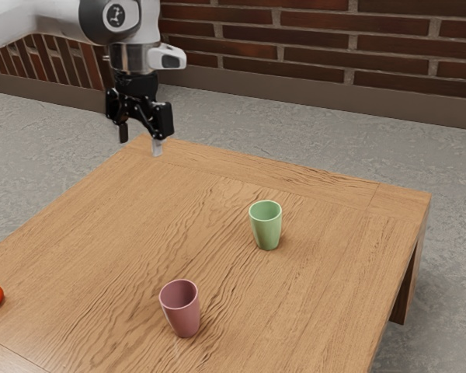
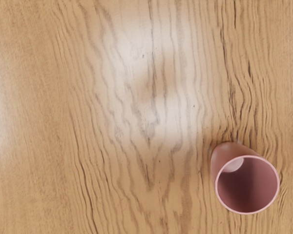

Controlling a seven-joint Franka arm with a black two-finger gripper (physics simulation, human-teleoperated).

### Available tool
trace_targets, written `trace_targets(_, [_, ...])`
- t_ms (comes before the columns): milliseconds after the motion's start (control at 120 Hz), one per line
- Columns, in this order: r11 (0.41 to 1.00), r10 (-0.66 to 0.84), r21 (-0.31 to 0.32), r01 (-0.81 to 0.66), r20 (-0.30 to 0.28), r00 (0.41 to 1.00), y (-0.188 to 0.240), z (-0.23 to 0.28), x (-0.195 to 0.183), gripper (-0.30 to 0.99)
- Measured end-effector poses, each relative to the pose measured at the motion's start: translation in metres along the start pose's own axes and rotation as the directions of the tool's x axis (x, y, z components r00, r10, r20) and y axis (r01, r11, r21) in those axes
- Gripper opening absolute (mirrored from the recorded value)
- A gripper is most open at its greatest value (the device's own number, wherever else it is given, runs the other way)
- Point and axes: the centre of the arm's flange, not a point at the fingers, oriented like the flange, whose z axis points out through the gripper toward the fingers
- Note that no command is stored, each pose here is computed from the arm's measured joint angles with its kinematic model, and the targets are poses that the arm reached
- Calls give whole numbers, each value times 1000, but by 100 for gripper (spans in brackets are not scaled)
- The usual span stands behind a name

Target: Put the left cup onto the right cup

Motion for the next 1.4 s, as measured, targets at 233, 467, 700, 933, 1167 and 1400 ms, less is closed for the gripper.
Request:
trace_targets(233, [999,32,-18,-33,-2,999,6,39,-21,69])
trace_targets(467, [997,77,-29,-78,-19,997,17,90,-59,69])
trace_targets(700, [995,92,-30,-93,-14,996,24,158,-59,69])
trace_targets(933, [992,123,-30,-124,-60,991,43,197,-57,69])
trace_targets(1167, [987,160,-22,-162,-84,984,69,232,-56,69])
trace_targets(1400, [988,151,-22,-153,-89,985,76,253,-49,69])
